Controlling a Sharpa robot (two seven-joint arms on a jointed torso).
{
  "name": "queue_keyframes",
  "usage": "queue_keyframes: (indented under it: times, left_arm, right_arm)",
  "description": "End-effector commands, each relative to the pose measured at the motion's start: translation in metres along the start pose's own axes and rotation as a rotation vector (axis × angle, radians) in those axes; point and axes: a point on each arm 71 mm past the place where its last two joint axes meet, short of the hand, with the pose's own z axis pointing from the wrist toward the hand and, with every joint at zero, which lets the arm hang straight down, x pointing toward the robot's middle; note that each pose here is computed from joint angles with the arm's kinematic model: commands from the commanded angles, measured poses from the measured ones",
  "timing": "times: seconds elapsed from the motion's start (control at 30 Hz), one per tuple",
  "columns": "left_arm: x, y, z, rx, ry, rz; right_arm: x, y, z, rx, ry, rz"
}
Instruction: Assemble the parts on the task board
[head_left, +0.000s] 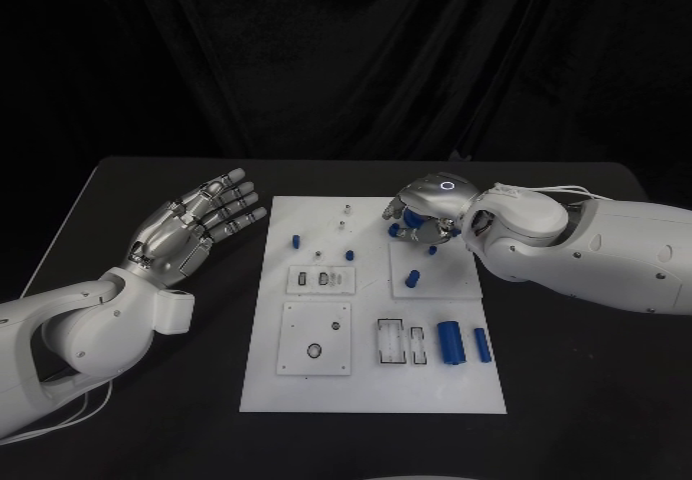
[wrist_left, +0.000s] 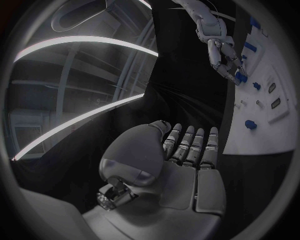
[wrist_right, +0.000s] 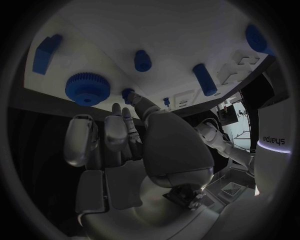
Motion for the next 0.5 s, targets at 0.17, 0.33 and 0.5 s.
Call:
queue_keyframes:
  times: [0.17, 0.33, 0.5]
  left_arm:
    - [0.0018, -0.0099, 0.0011, 0.136, 0.024, -0.018]
    - [0.0001, -0.0091, 0.0021, 0.130, 0.024, -0.016]
    - [-0.0014, -0.0084, 0.0032, 0.126, 0.024, -0.015]
  right_arm:
    - [0.0019, 0.0010, 0.0013, -0.006, -0.039, -0.001]
    - [0.0039, 0.0026, 0.0018, -0.010, -0.037, 0.002]
    - [0.0055, 0.0023, 0.0024, -0.008, -0.028, 0.001]
